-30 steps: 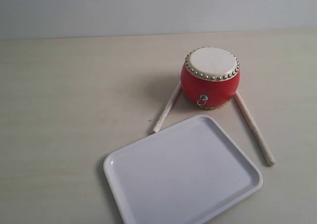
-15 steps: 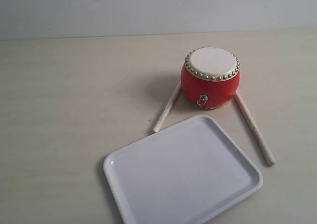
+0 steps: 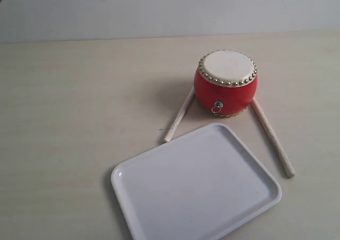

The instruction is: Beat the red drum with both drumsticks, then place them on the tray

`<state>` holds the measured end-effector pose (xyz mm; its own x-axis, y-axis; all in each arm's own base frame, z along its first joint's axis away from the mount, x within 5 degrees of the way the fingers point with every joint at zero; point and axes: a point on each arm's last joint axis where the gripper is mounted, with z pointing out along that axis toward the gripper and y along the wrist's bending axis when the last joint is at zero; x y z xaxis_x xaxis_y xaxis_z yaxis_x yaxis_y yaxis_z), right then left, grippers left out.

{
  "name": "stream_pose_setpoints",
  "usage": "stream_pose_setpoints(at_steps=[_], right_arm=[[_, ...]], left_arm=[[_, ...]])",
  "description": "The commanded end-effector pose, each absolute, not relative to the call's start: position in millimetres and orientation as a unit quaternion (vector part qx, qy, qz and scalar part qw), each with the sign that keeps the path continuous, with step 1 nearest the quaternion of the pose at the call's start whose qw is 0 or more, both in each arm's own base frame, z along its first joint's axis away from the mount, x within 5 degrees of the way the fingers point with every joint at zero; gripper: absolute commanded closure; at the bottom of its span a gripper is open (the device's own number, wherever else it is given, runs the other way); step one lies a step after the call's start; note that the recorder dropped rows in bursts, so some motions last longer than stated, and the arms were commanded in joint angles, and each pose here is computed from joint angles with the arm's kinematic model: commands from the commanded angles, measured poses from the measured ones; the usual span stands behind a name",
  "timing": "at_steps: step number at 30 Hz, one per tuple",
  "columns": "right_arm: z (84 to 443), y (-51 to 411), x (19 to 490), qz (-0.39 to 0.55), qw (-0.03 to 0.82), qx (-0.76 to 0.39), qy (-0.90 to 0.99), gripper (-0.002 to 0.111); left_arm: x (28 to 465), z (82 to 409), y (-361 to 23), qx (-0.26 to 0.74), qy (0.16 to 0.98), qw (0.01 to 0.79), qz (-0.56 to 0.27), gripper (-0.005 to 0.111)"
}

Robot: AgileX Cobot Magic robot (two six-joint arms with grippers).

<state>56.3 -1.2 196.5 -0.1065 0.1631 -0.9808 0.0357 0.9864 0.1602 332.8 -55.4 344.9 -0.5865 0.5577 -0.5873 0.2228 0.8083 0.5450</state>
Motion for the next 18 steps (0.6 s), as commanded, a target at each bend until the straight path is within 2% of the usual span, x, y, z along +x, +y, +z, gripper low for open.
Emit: stream_pose_setpoints(at_steps=[1, 5, 11, 18], right_arm=[[196, -1, 56, 0.048, 0.670, 0.065, 0.738, 0.108], [196, -1, 56, 0.048, 0.670, 0.065, 0.738, 0.108], [196, -1, 56, 0.048, 0.670, 0.065, 0.738, 0.108], [196, -1, 56, 0.048, 0.670, 0.065, 0.738, 0.108]], left_arm=[[325, 326, -95, 0.234, 0.931, 0.281, -0.017, 0.107], [325, 317, -111, 0.202, 0.941, 0.247, -0.114, 0.107], [326, 303, -116, 0.195, 0.950, 0.200, -0.138, 0.107], [327, 304, -120, 0.195, 0.945, 0.209, -0.158, 0.107]])
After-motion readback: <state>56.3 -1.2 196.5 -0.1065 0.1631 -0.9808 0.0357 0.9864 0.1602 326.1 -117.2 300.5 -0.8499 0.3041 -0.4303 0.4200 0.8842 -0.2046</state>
